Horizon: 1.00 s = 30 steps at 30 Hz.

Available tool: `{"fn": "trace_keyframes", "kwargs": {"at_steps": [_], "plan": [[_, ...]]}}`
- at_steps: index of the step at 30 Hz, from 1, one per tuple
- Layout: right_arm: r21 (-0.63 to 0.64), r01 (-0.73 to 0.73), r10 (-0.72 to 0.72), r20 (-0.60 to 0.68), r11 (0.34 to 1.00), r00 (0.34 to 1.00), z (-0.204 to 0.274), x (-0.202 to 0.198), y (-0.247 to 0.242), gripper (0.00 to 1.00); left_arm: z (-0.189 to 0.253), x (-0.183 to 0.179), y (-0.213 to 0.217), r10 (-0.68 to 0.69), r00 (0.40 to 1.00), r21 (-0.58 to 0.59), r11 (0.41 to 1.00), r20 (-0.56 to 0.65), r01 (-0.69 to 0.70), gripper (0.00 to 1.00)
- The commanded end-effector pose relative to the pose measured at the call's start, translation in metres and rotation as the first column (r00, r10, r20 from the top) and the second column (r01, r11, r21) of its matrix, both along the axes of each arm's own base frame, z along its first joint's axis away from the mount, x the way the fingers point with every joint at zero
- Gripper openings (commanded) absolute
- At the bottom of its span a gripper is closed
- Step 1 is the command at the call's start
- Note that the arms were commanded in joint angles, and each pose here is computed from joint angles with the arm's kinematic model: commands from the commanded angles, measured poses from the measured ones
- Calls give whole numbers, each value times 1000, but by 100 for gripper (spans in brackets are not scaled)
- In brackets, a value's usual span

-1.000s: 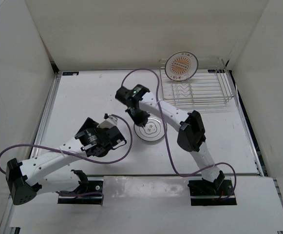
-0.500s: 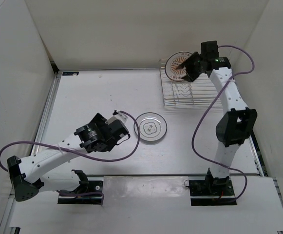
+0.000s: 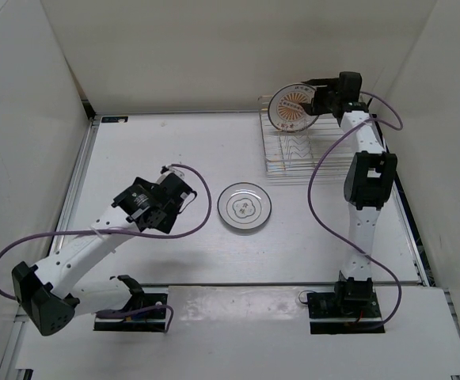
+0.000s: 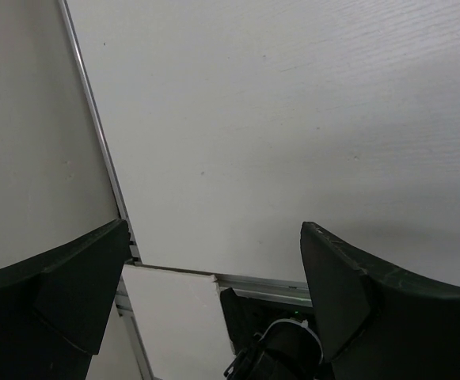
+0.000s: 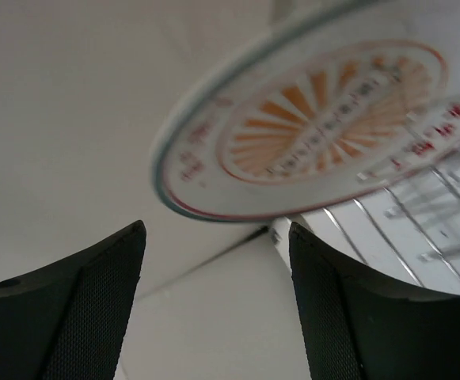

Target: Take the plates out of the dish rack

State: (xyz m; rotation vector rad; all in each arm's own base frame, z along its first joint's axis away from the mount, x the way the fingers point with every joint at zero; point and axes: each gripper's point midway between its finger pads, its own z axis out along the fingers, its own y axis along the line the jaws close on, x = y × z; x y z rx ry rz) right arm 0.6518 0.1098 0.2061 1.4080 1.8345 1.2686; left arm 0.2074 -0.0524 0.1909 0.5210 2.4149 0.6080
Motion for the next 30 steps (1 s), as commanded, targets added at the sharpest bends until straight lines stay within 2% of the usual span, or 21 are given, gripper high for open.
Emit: {"fn": "trace_keyframes", "kwargs": {"at_steps": [1, 2, 5, 10, 16, 22, 26, 30], "plan": [[87, 56, -72, 200, 995, 977, 72, 30, -5, 75, -1, 9, 1, 67, 998, -88, 994, -1, -67, 100], [90, 86, -103, 208, 992, 973, 70, 35, -25, 75, -6, 12, 0, 74, 997, -105, 992, -22, -76, 100], [93, 116, -131, 182, 989, 974, 59, 37, -38, 77, -13, 23, -3, 87, 995, -141, 986, -50, -93, 100], [159, 82, -101, 112, 984, 989, 30, 40, -37, 78, -21, 37, -10, 84, 996, -137, 987, -36, -88, 100], [210, 84, -106, 97, 974, 990, 14, 49, -42, 77, -25, 41, -8, 100, 994, -102, 989, -38, -103, 100], [210, 58, -76, 78, 976, 994, -3, 49, -41, 77, -31, 40, -6, 130, 990, -97, 986, -54, -134, 100], [228, 31, -47, 65, 973, 997, -11, 46, -41, 76, -34, 44, -6, 146, 988, -99, 984, -54, -151, 100], [250, -17, 7, 43, 968, 999, -15, 36, -40, 68, -35, 46, -7, 155, 986, -96, 983, -57, -160, 100]]}}
